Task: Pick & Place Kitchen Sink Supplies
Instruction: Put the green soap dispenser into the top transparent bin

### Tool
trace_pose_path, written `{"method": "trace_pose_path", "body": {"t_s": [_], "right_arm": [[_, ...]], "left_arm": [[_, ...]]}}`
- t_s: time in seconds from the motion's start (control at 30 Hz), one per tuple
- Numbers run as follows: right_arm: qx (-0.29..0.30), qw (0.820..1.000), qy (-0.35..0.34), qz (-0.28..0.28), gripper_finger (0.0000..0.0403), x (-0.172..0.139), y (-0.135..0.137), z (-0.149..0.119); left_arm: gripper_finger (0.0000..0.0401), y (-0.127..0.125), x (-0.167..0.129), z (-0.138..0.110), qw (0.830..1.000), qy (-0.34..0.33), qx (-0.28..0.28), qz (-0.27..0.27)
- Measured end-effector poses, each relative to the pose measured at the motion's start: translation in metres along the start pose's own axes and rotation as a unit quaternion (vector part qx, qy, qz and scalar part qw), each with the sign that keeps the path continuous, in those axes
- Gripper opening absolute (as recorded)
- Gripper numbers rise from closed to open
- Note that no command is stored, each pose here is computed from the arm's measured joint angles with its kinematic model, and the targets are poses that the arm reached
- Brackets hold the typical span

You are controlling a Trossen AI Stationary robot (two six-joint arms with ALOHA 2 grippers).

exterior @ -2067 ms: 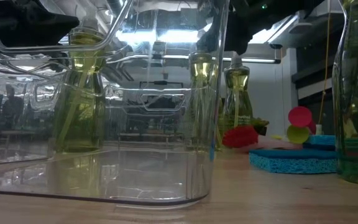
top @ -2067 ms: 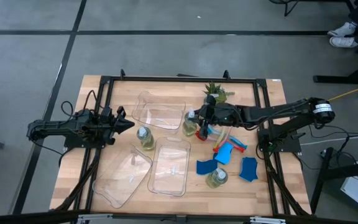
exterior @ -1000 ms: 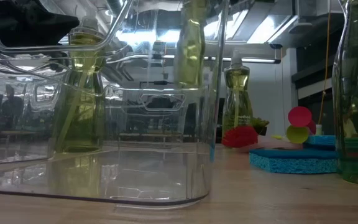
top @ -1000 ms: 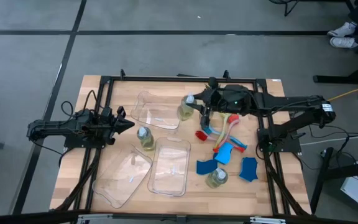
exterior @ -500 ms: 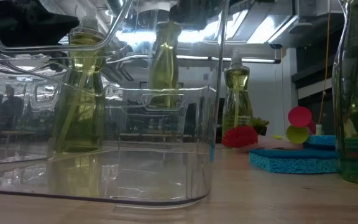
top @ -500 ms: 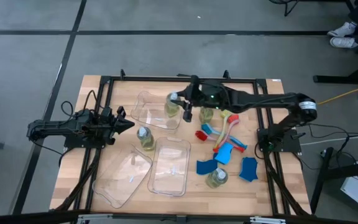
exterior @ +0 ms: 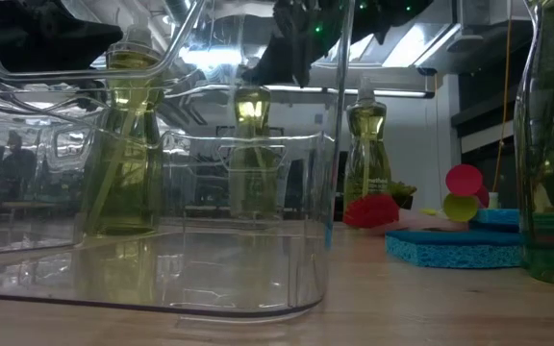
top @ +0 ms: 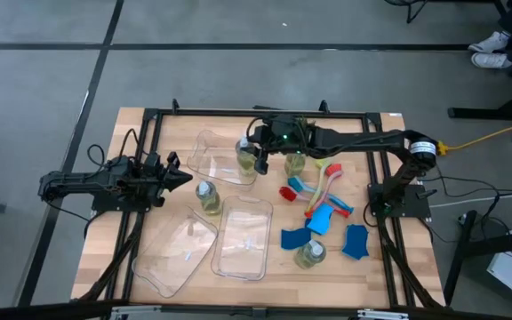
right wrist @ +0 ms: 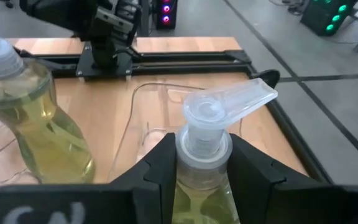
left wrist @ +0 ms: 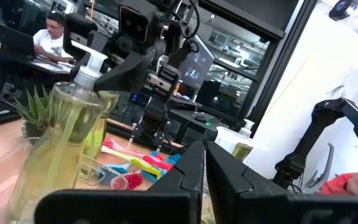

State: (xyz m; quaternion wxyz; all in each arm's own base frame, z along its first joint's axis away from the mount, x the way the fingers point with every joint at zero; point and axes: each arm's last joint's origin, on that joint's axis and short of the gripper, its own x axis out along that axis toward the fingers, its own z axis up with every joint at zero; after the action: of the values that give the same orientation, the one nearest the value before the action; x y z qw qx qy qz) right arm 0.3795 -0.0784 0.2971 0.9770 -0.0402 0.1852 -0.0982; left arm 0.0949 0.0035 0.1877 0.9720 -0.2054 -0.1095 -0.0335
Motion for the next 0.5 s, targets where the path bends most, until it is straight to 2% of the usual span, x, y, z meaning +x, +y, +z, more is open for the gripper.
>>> {"method": "trace_pose_path", "body": {"t_s": [0.5], "right_arm": [[0.001, 1.000, 0.006, 0.008, 0.0113, 0.011, 0.001, -0.007]], "left_arm": [[0.0011, 0.000, 0.000, 0.000, 1.000, 0.000, 0.000, 0.000]]}}
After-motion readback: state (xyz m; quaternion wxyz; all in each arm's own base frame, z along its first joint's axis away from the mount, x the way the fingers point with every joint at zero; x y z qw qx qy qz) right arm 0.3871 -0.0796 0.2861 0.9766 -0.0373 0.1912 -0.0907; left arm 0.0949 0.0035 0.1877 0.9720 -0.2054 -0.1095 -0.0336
